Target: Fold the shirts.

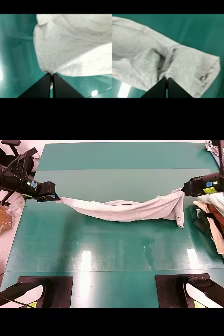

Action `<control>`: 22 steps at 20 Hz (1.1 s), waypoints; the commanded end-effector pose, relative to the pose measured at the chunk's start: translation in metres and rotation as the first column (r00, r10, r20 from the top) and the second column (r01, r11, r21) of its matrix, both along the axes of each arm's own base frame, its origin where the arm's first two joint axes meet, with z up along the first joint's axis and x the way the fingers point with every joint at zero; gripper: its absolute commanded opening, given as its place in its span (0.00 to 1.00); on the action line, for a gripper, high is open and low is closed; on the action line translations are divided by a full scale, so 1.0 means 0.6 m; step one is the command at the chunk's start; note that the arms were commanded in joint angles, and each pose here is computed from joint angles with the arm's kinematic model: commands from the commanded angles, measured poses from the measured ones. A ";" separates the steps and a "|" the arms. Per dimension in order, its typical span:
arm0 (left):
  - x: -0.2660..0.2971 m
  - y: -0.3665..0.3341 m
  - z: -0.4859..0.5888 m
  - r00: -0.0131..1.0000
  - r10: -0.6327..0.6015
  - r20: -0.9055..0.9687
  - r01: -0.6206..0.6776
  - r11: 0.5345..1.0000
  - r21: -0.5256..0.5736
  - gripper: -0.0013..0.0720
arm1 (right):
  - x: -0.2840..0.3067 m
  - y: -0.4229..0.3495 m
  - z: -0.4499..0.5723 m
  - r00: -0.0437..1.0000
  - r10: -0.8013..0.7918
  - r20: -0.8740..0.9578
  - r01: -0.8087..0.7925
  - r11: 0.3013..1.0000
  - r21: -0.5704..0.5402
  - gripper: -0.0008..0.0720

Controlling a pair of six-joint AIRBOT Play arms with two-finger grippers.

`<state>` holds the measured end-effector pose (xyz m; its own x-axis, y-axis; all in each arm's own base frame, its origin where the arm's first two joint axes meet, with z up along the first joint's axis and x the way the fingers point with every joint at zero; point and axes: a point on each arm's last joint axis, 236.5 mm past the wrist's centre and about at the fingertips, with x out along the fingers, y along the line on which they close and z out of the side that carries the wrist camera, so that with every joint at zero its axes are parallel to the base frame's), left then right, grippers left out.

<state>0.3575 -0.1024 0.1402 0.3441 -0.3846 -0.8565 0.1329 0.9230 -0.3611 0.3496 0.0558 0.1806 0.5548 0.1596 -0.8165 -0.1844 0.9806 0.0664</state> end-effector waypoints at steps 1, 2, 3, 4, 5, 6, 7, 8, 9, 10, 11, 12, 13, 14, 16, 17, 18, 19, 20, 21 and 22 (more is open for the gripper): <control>-0.006 0.045 -0.018 0.999 0.024 -0.021 -0.021 0.993 0.120 0.05 | 0.009 -0.035 -0.029 0.999 -0.050 -0.012 0.049 0.994 -0.096 0.03; -0.017 0.049 -0.023 0.999 0.019 -0.051 -0.012 0.991 0.132 0.05 | -0.019 -0.037 -0.050 0.993 -0.066 -0.098 0.057 0.994 -0.097 0.03; -0.027 0.049 -0.030 0.997 0.014 -0.079 -0.004 0.991 0.137 0.05 | -0.053 -0.037 -0.072 0.977 -0.092 -0.194 0.074 0.992 -0.098 0.03; -0.035 0.049 -0.038 0.994 0.010 -0.106 0.004 0.991 0.136 0.05 | -0.090 -0.037 -0.093 0.953 -0.105 -0.285 0.077 0.991 -0.108 0.03; -0.051 0.043 -0.051 0.989 -0.003 -0.150 0.022 0.992 0.128 0.05 | -0.129 -0.036 -0.115 0.923 -0.111 -0.368 0.070 0.990 -0.121 0.03; -0.072 0.040 -0.066 0.978 -0.016 -0.208 0.042 0.992 0.119 0.05 | -0.160 -0.037 -0.131 0.897 -0.120 -0.425 0.071 0.989 -0.130 0.03; -0.098 0.037 -0.083 0.960 -0.032 -0.278 0.064 0.992 0.109 0.05 | -0.189 -0.037 -0.144 0.875 -0.129 -0.466 0.073 0.988 -0.136 0.03; -0.119 0.034 -0.101 0.942 -0.048 -0.332 0.085 0.991 0.100 0.05 | -0.215 -0.035 -0.153 0.857 -0.138 -0.497 0.079 0.987 -0.138 0.03; -0.133 0.033 -0.116 0.928 -0.052 -0.369 0.092 0.991 0.092 0.05 | -0.237 -0.033 -0.156 0.843 -0.147 -0.517 0.087 0.987 -0.138 0.03; -0.145 0.029 -0.129 0.919 -0.057 -0.391 0.095 0.992 0.079 0.05 | -0.258 -0.031 -0.156 0.832 -0.155 -0.533 0.093 0.985 -0.142 0.03; -0.155 0.022 -0.140 0.913 -0.068 -0.403 0.100 0.993 0.059 0.05 | -0.283 -0.022 -0.154 0.819 -0.147 -0.554 0.090 0.987 -0.129 0.03; -0.165 0.014 -0.149 0.907 -0.077 -0.414 0.100 0.994 0.036 0.05 | -0.301 -0.008 -0.149 0.814 -0.129 -0.567 0.087 0.991 -0.100 0.04; -0.174 0.006 -0.154 0.904 -0.087 -0.419 0.101 0.995 0.012 0.05 | -0.310 0.013 -0.137 0.824 -0.103 -0.557 0.092 0.995 -0.048 0.04; -0.182 -0.004 -0.156 0.902 -0.095 -0.421 0.098 0.995 -0.015 0.05 | -0.316 0.031 -0.123 0.835 -0.079 -0.545 0.095 0.995 0.001 0.15; -0.194 -0.023 -0.153 0.906 -0.114 -0.408 0.094 0.993 -0.069 0.05 | -0.321 0.047 -0.095 0.852 -0.097 -0.515 0.151 0.986 0.065 0.63; -0.201 -0.026 -0.148 0.909 -0.120 -0.399 0.096 0.992 -0.080 0.09 | -0.319 0.046 -0.082 0.863 -0.114 -0.492 0.174 0.982 0.078 0.63; -0.206 -0.027 -0.142 0.914 -0.124 -0.387 0.099 0.992 -0.083 0.41 | -0.317 0.045 -0.065 0.878 -0.126 -0.462 0.190 0.977 0.093 0.63; -0.210 -0.028 -0.132 0.921 -0.127 -0.369 0.102 0.991 -0.086 0.65 | -0.313 0.039 -0.048 0.892 -0.149 -0.426 0.209 0.973 0.097 0.63; -0.211 -0.029 -0.119 0.934 -0.126 -0.335 0.103 0.991 -0.085 0.71 | -0.304 0.022 -0.031 0.909 -0.190 -0.371 0.236 0.968 0.082 0.63; -0.209 -0.031 -0.105 0.947 -0.124 -0.296 0.102 0.991 -0.090 0.71 | -0.288 0.001 -0.013 0.927 -0.235 -0.294 0.266 0.962 0.068 0.63; -0.201 -0.033 -0.089 0.964 -0.115 -0.241 0.095 0.991 -0.090 0.71 | -0.260 -0.025 0.011 0.941 -0.289 -0.176 0.303 0.951 0.061 0.63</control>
